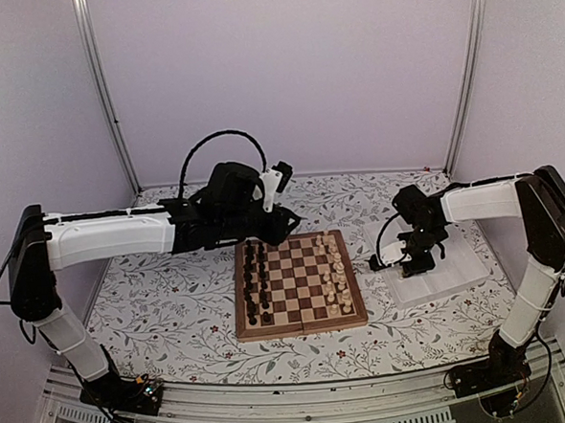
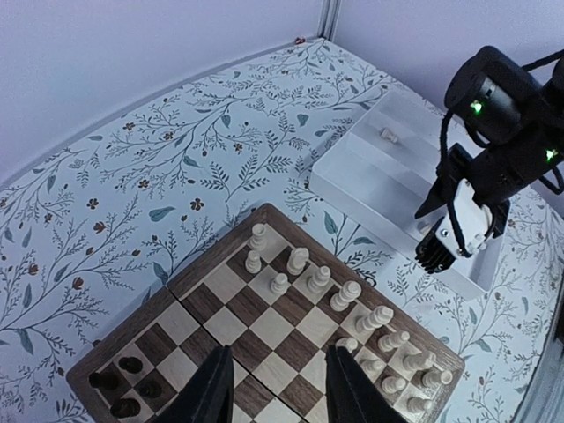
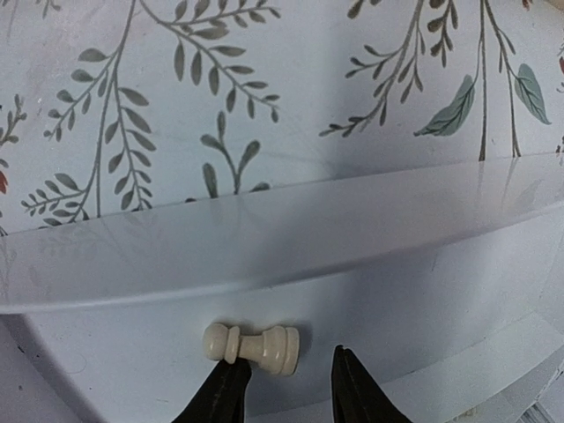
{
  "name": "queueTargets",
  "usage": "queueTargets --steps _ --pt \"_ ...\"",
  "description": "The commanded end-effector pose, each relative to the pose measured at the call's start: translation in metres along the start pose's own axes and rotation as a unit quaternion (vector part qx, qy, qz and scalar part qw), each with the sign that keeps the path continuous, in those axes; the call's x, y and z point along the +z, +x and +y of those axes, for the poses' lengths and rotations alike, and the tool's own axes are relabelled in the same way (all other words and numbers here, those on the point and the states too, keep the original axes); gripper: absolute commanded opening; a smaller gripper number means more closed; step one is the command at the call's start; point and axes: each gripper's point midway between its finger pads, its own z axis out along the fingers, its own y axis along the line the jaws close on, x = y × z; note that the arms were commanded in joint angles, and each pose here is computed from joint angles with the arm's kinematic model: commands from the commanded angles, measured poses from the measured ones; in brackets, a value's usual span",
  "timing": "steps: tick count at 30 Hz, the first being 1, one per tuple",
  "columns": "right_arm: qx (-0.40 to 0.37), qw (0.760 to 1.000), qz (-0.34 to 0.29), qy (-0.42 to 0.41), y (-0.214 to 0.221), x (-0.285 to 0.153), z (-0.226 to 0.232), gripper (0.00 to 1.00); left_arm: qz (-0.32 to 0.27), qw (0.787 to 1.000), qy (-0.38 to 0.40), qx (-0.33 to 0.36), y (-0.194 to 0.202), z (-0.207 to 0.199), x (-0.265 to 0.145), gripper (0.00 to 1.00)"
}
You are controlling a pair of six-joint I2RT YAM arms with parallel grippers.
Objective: Set up the chess pieces on the board
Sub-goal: Pick up the chess piece from the storage box.
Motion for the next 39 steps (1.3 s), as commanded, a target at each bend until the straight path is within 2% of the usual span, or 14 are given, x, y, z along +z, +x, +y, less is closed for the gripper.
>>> queueTargets --steps 1,10,14,18,30,39 --pt "-0.009 0.999 -0.026 -0.033 -0.016 0.010 0.010 0.36 -0.008 1.000 0.004 -0.004 0.000 -0.003 0.003 0.39" --pt "0.002 0.997 -0.050 -0.063 -0.026 0.014 0.021 0.36 -0.002 1.000 0.012 -0.007 0.005 -0.006 0.011 0.39" --pt "0.007 0.995 -0.061 -0.079 -0.029 0.015 0.026 0.33 -0.002 1.000 0.017 -0.007 0.005 -0.008 0.014 0.39" --pt "0.016 0.995 -0.046 -0.089 -0.024 0.021 0.033 0.28 0.000 1.000 0.019 -0.007 0.005 -0.009 0.017 0.39" --pt "0.043 0.994 -0.014 -0.098 -0.002 0.025 0.042 0.30 0.003 1.000 0.022 -0.009 0.006 -0.011 0.017 0.39" --pt "0.068 0.992 -0.022 -0.104 -0.002 0.015 0.043 0.10 0.002 0.999 0.032 -0.017 0.005 -0.015 0.016 0.39"
